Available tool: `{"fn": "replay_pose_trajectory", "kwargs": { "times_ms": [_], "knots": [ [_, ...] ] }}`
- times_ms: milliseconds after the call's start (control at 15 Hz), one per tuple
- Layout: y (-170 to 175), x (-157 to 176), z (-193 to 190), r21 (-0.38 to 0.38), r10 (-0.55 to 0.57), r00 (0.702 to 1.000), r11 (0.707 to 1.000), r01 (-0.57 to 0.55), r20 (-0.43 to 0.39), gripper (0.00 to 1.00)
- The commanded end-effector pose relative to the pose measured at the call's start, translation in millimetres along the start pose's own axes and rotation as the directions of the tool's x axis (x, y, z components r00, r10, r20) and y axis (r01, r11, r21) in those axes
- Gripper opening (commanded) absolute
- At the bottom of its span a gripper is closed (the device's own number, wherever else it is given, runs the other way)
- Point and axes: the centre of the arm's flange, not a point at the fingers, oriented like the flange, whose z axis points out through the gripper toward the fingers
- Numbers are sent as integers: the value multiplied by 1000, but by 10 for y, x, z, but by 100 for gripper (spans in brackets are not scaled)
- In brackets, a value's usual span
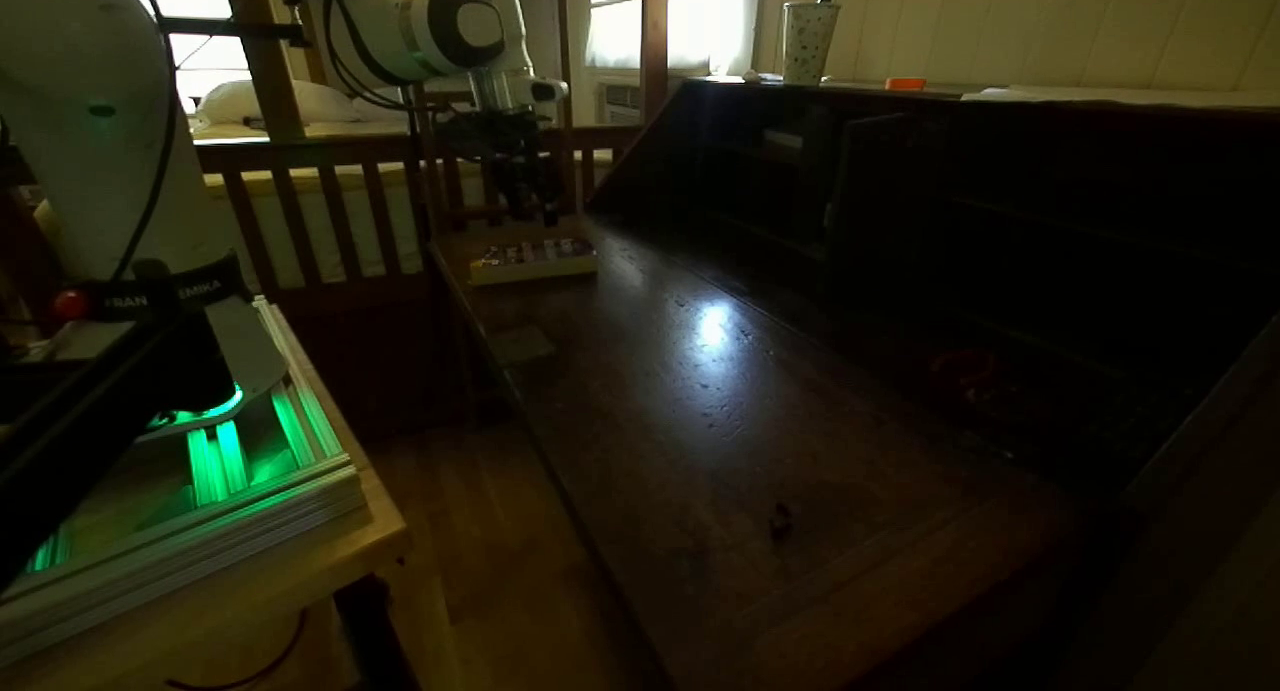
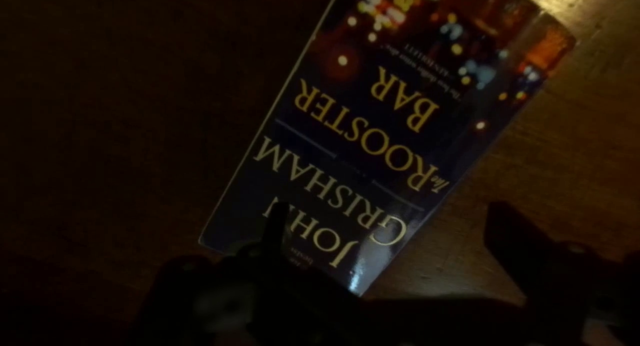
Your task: Move the book to the left then put it on the top shelf of the desk
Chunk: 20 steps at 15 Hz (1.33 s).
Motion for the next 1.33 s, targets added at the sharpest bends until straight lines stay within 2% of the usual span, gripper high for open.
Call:
{"fn": "replay_pose_trajectory", "kwargs": {
  "times_ms": [0,267,333,867,1267],
  "knots": [
    [8,-5,34,1,2,1000,1000,-2,5,100],
    [1,-4,33,1,0,1000,1000,0,4,100],
    [37,43,111,-20,3,1000,1000,-3,3,100],
    [145,60,511,-25,-4,999,1000,6,55,100],
    [-44,61,832,56,-67,993,996,62,92,100]
  ]
}}
